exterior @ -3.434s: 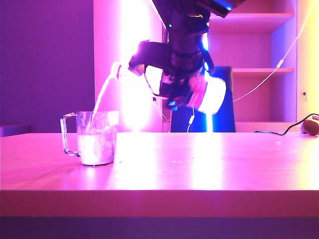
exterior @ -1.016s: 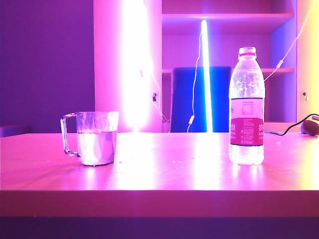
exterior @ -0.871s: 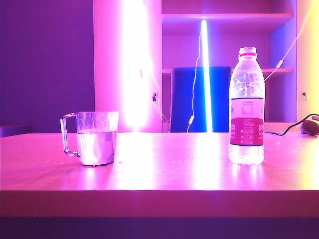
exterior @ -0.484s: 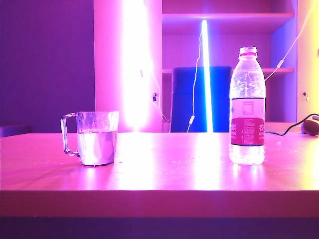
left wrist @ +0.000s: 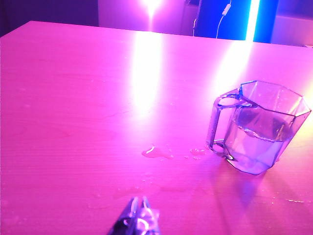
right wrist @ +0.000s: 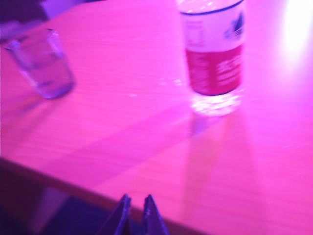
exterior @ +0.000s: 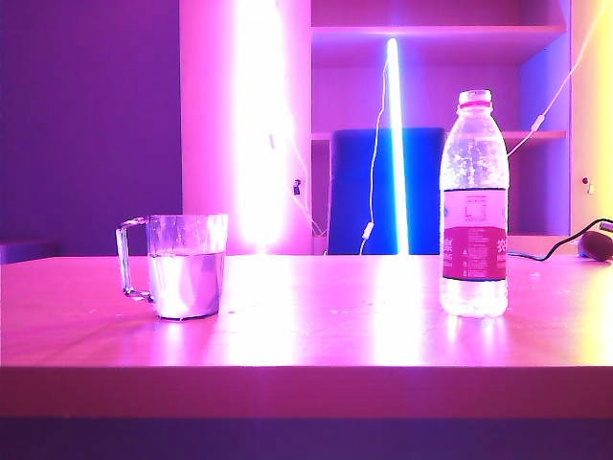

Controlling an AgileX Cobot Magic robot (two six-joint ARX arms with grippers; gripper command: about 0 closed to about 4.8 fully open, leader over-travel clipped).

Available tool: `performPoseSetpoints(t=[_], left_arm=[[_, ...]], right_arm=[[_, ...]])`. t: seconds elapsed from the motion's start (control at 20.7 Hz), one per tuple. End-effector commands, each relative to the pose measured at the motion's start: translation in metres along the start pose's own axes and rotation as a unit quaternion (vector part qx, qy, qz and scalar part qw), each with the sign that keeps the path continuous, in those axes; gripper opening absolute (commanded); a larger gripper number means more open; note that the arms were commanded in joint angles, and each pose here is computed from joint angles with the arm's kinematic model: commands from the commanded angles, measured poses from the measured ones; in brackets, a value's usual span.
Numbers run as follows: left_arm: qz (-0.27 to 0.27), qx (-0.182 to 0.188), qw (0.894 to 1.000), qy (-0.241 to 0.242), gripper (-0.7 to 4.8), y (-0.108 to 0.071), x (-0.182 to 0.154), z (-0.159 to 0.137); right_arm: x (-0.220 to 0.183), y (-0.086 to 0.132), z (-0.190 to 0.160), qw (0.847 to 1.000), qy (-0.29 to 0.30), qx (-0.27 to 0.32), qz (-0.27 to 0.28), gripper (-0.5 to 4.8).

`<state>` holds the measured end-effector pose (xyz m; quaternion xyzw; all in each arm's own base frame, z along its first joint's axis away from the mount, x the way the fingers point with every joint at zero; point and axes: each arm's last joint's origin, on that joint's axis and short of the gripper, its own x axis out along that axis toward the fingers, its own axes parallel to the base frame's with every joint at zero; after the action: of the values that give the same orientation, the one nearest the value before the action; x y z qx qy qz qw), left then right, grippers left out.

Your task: Pick up the mineral water bottle on the table and pour water into the mug until it's half full.

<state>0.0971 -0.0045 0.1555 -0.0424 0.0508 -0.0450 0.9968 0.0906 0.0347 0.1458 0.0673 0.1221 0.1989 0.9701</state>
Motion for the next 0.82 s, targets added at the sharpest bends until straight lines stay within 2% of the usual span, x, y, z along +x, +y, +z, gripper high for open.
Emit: performPoseSetpoints(t=[0.05, 0.15, 0.24, 0.39, 0.53, 0.82], left_arm=[[-0.002, 0.000, 1.000, -0.004, -0.05, 0.000, 0.000, 0.002], [-0.002, 0.000, 1.000, -0.003, -0.05, 0.000, 0.000, 0.002], [-0.002, 0.000, 1.000, -0.003, -0.05, 0.000, 0.000, 0.001], [0.000, 0.000, 1.000, -0.003, -0.05, 0.000, 0.000, 0.001], [0.000, 0.000, 1.000, -0.003, -0.05, 0.000, 0.000, 0.001], [0.000, 0.000, 1.000, -0.003, -0.05, 0.000, 0.000, 0.001]], right_arm=[[-0.004, -0.008, 0.009, 0.993, -0.054, -0.041, -0.100, 0.53], [-0.006, -0.019, 0.012, 0.983, -0.070, -0.044, -0.166, 0.53], [-0.008, -0.027, 0.010, 0.979, -0.066, -0.041, -0.190, 0.53], [-0.010, -0.034, 0.005, 0.980, -0.036, -0.040, -0.194, 0.53], [-0.011, -0.038, 0.006, 0.976, -0.040, -0.036, -0.213, 0.53], [-0.012, -0.038, 0.006, 0.975, -0.041, -0.035, -0.216, 0.53]])
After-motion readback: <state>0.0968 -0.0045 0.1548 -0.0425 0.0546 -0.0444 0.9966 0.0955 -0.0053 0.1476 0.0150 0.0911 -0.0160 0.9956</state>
